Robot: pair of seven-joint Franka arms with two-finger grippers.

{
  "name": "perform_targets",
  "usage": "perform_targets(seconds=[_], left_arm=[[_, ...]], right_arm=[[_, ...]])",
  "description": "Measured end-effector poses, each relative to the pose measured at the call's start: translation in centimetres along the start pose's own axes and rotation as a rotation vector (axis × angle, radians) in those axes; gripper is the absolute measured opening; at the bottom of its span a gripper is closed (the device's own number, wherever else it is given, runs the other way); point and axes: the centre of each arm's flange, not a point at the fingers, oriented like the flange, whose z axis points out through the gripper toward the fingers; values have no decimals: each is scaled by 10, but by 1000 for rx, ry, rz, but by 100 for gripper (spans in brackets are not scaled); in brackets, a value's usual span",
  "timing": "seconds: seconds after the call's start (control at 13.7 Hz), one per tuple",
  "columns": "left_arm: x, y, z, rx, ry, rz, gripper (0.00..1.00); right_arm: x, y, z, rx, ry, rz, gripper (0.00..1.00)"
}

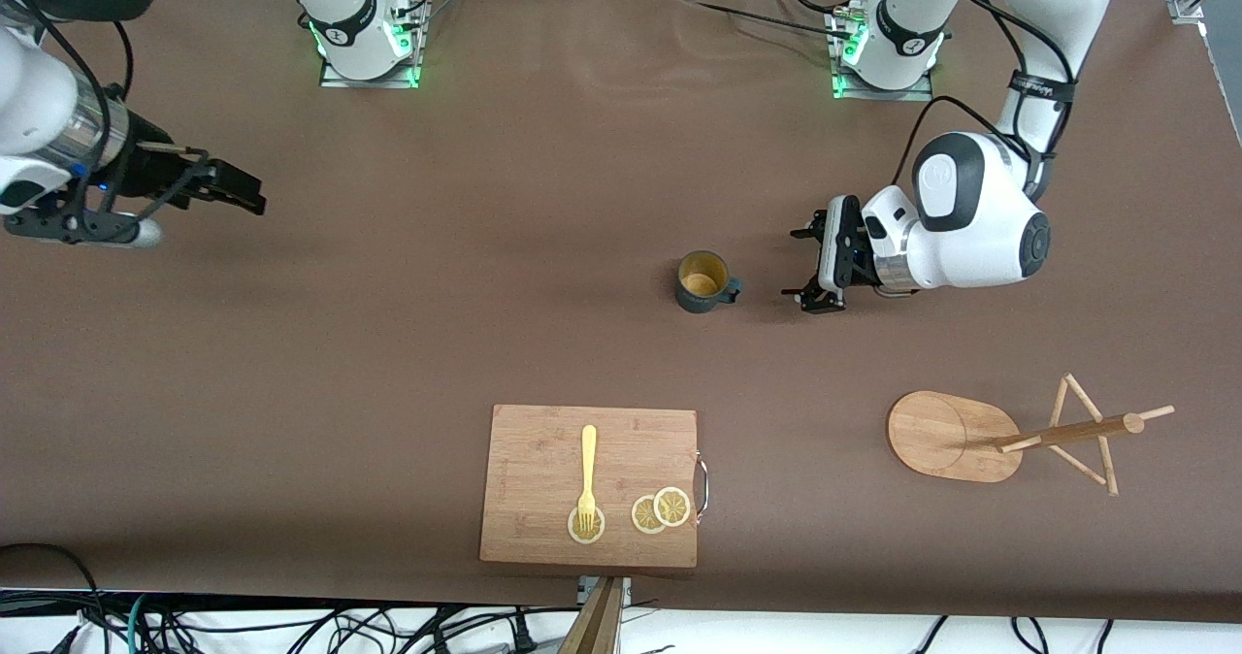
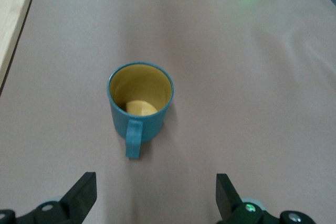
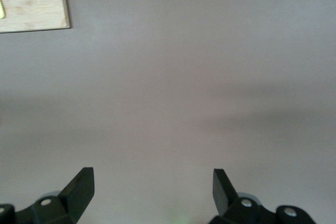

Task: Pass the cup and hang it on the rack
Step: 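Lower the left gripper to the mug handle and close on it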

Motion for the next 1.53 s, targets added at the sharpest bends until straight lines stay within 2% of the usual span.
perform_targets(seconds=[0.22,0.51,0.95,1.17,1.53], left_arm=[[-24,19,46,66,156,53,100],[-61,27,101,144,283,62,100],[-85,34,135,185,352,72,100],[-86,34,136,179,374,69,100],[-95,26,121,208,391,59,100]], right_arm=[[-8,2,-6,-27,14,-25,100],[-7,3,-3,-36,9,-28,100],[-4,4,-24,-34,66,-26,100],[6,-4,-11,-40,54,-39,100],[12,-6,-18,-44,73,-46,100]])
